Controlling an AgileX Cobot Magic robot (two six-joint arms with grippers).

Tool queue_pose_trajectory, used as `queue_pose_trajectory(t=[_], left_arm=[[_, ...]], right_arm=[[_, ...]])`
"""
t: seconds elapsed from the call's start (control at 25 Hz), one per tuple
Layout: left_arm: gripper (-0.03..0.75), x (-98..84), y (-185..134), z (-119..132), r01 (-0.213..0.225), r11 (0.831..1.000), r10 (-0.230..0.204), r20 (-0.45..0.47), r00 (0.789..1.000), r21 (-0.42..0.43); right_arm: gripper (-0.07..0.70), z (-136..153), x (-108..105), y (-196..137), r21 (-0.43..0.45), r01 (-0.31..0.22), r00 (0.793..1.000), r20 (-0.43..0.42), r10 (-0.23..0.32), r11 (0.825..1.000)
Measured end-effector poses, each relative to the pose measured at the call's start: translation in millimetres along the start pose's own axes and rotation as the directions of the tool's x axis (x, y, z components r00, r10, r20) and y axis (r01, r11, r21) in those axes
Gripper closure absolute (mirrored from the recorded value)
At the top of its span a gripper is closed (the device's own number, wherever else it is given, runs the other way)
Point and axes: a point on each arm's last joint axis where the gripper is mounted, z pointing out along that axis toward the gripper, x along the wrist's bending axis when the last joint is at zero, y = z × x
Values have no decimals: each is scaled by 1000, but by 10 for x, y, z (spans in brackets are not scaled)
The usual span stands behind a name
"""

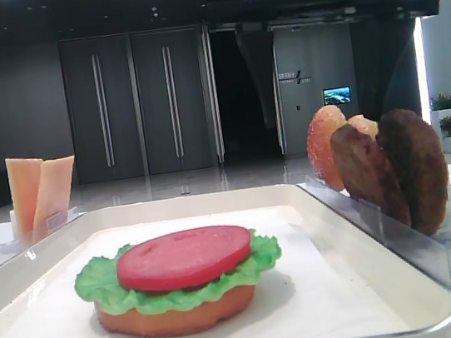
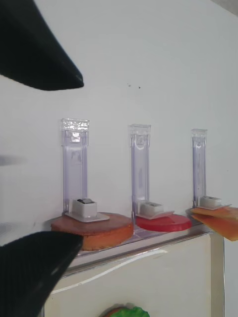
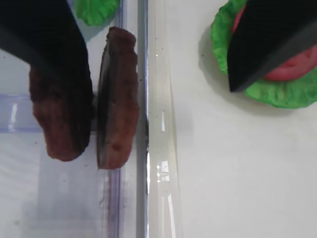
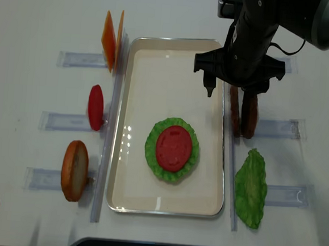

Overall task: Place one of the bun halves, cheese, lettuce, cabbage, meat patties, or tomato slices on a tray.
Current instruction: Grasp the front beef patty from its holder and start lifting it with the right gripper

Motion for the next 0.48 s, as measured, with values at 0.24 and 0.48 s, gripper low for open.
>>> queue_pose_trajectory(t=[0.24,0.48], left_arm=[[21,0,0,0,0,1000,0,0,1000,0],[21,0,0,0,0,1000,0,0,1000,0]], right_arm=[[55,35,1,2,11,-1,1000,6,0,1000],[55,169,4,11,45,-1,1000,30,0,999]])
